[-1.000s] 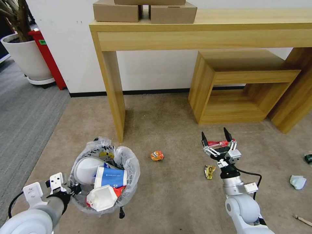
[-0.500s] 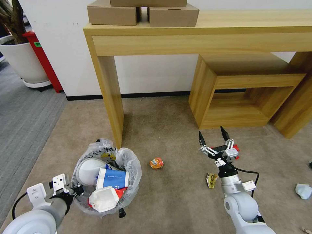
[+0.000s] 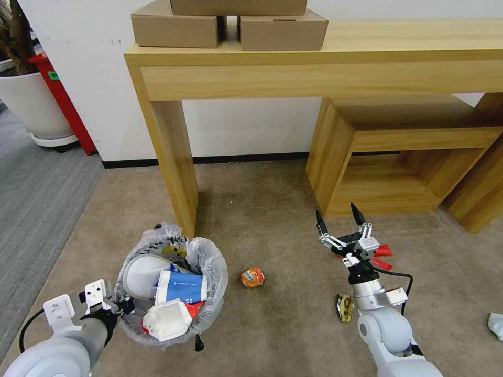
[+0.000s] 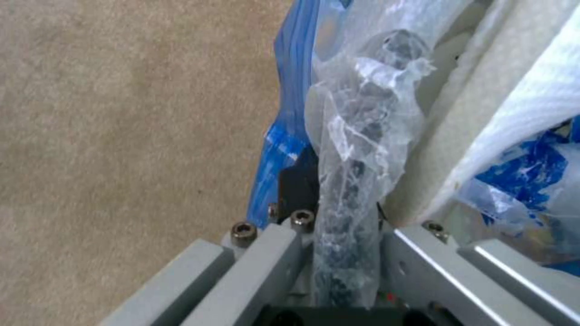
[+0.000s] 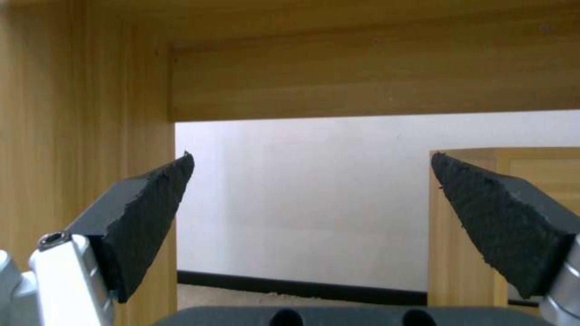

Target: Pick up the trash bin and place the garbage on the floor into it.

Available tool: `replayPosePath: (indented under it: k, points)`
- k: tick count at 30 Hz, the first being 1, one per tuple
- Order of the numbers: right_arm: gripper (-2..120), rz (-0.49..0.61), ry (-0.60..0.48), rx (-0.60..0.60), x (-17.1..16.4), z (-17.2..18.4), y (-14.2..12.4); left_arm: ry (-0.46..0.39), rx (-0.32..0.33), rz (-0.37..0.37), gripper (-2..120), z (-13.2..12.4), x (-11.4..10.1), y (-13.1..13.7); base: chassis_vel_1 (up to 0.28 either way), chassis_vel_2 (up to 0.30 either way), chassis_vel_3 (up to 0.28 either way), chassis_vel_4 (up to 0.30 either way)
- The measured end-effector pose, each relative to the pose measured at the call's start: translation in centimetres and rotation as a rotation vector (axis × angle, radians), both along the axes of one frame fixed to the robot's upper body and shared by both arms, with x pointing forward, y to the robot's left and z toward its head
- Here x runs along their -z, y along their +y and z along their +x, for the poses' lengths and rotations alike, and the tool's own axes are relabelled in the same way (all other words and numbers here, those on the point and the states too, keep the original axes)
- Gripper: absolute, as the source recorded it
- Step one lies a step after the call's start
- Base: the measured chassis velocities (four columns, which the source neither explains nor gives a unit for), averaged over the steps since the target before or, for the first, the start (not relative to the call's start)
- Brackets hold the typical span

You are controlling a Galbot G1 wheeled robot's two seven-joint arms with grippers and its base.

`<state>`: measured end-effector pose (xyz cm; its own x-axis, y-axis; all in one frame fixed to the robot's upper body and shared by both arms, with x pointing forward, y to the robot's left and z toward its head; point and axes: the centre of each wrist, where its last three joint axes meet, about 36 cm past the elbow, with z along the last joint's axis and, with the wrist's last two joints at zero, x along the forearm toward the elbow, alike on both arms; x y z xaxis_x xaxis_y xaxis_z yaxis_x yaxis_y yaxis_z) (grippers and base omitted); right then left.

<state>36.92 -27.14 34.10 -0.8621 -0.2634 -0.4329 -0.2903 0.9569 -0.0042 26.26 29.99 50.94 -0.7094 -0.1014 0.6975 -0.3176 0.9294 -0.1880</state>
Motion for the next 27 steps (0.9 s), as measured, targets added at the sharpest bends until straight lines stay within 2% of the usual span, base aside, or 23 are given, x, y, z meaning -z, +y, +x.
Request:
replayPosePath:
  k: [9,12,13,17,23,26,27]
  points:
    - [100,-0.046,0.001,-0.023,0.0,0.9,0.0,-0.003,0.003,-0.001,0,0.2,-0.1,0.1,-0.015,0.014,0.011,-0.016]
    - [100,-0.179,0.018,-0.08,-0.9,2.3,-1.8,-0.002,0.0,0.001,0,0.2,-0.2,0.3,0.0,0.0,0.0,0.0]
    - [100,-0.179,0.018,-0.08,-0.9,2.3,-1.8,-0.002,0.0,0.001,0,0.2,-0.2,0.3,0.0,0.0,0.0,0.0]
    - [100,-0.393,0.079,-0.218,-2.4,6.0,-5.2,0.001,-0.003,0.013,0,0.1,-0.6,0.7,0.0,0.0,0.0,0.0]
    - [100,-0.523,0.159,-0.305,-2.1,8.8,-6.0,0.006,-0.012,0.025,0,0.2,-0.7,1.2,0.0,0.0,0.0,0.0]
    - [100,-0.608,0.201,-0.42,-2.2,11.9,-4.9,0.011,-0.018,0.033,0,0.5,-0.7,1.6,0.0,0.0,0.0,0.0]
    - [100,-0.608,0.201,-0.42,-2.2,11.9,-4.9,0.011,-0.018,0.033,0,0.5,-0.7,1.6,0.0,0.0,0.0,0.0]
